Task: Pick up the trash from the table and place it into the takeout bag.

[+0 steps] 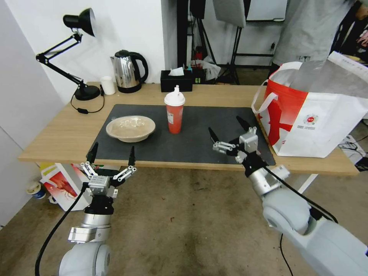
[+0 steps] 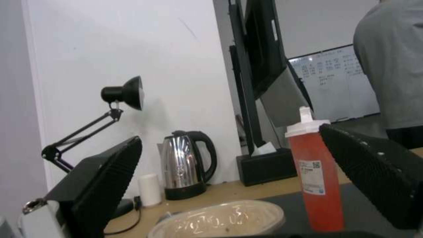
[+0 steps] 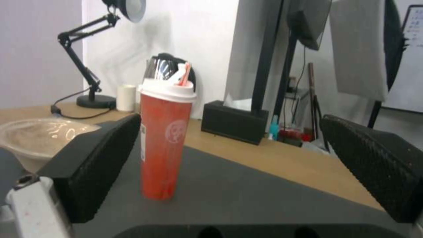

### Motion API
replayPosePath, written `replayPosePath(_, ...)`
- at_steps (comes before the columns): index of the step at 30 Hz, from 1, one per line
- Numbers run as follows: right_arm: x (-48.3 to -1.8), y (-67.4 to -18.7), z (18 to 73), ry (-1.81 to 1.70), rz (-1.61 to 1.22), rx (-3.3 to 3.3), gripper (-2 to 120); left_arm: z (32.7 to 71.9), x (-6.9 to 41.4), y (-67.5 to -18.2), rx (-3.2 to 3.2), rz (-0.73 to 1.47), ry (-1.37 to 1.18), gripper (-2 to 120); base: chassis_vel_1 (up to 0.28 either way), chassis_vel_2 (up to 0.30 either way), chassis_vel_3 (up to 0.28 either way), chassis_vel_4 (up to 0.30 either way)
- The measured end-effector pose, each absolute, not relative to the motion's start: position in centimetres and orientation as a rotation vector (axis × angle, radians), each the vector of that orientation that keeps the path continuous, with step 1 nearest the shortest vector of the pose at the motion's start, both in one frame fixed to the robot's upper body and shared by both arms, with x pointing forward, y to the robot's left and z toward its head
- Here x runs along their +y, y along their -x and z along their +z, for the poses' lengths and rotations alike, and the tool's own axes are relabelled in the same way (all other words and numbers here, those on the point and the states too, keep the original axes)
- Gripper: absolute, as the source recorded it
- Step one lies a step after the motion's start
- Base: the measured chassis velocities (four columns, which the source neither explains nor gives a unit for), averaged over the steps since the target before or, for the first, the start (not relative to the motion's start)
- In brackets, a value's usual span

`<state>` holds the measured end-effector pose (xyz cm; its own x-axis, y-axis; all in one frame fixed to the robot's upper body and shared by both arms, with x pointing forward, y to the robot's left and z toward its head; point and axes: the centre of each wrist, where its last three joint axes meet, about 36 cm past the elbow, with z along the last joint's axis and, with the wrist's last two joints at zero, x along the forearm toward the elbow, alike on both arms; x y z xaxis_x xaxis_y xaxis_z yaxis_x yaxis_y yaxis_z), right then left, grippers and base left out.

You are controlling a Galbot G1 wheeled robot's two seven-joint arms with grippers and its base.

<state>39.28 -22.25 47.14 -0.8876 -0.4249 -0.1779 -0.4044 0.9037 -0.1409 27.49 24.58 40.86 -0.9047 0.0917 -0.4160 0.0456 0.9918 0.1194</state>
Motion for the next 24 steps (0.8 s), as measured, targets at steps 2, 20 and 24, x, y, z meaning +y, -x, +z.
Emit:
replayPosePath(2,-22.1,-39.7,47.0,0.638,-0.151,2.869,100,40.9,24.6,-27.4,2.702,0.15,-0.097,100,0.0,0.0,0.0,0.0)
replayPosePath(20,-19.3,-41.4,46.2,0.718,-0.064,2.905,100,41.4,25.1,-27.1,2.695,0.166,-0.079,100,0.0,0.0,0.0,0.0)
replayPosePath(24,-19.0,-42.2,46.0,0.737,-0.061,2.917,100,41.5,25.1,-27.0,2.696,0.167,-0.078,100,0.0,0.0,0.0,0.0)
